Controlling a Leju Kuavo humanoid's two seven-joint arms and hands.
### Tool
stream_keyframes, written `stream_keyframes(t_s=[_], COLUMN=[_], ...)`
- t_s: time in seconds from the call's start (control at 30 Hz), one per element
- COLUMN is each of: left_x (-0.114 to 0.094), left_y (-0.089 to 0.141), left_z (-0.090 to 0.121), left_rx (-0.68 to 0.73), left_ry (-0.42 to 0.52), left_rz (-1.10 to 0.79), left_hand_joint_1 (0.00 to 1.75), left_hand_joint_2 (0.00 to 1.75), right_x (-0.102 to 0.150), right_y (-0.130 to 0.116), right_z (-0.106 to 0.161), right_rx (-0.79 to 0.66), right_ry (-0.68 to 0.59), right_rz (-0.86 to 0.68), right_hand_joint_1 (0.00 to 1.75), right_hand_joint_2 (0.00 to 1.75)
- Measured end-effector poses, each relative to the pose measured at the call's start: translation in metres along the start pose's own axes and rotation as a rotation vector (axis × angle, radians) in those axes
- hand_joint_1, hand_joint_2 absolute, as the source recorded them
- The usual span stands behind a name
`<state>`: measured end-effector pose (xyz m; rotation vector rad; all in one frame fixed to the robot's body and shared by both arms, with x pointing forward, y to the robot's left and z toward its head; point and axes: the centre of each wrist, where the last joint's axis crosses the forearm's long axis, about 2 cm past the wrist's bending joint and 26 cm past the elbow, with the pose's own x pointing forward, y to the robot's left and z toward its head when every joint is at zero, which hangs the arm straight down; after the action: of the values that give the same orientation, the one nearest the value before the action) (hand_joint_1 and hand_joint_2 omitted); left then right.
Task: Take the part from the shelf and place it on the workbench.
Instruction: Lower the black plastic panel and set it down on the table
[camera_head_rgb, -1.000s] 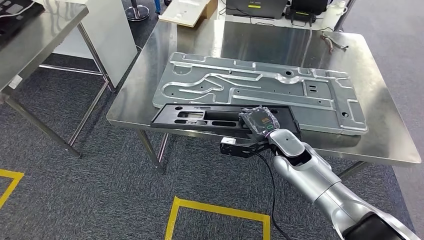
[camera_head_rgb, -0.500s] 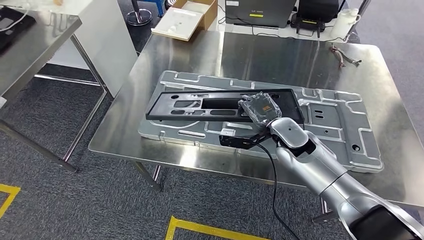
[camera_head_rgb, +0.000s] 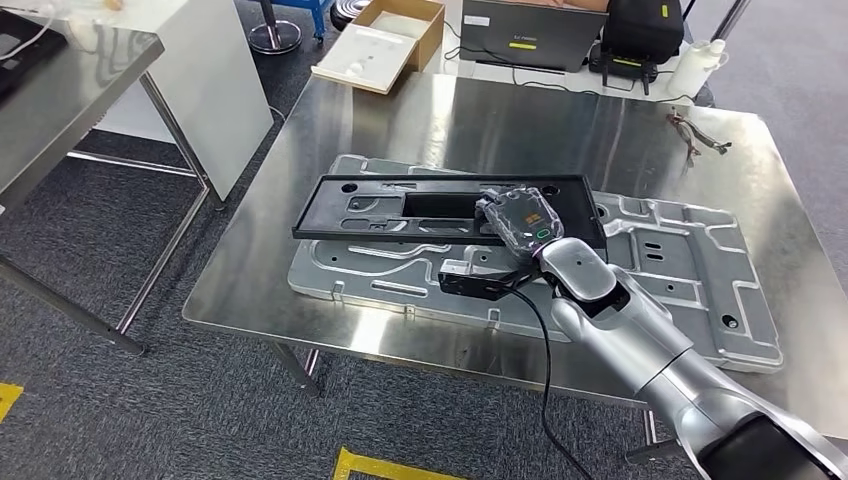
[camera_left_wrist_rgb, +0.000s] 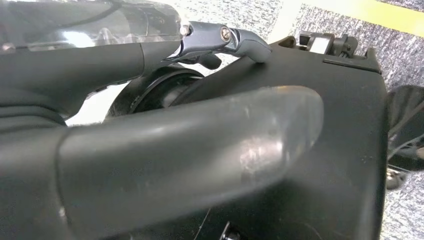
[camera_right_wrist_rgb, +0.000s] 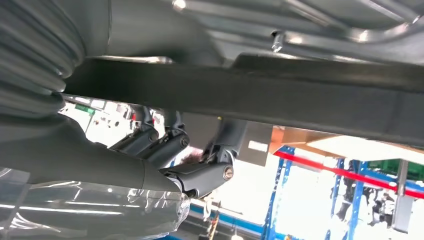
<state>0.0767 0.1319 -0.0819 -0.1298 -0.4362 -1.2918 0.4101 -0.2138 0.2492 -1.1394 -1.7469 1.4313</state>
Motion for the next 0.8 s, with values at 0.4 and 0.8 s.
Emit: stream_keyframes(t_s=[0.4, 0.8], left_x=[-0.001, -0.002], left_y=[0.000, 0.002], left_z=[0.000, 0.000], left_rx=[-0.002, 0.004], left_ry=[0.000, 0.005], left_rz=[0.011, 0.018], left_hand_joint_1=[0.00, 0.00], left_hand_joint_2=[0.00, 0.00], right_x=[-0.005, -0.012], right_y=[0.005, 0.014], right_z=[0.002, 0.009], right_rx=[-0.007, 0.013], right_ry=[0.022, 0.037], right_rz=[-0.014, -0.007], right_hand_joint_1=[0.00, 0.00], right_hand_joint_2=[0.00, 0.00])
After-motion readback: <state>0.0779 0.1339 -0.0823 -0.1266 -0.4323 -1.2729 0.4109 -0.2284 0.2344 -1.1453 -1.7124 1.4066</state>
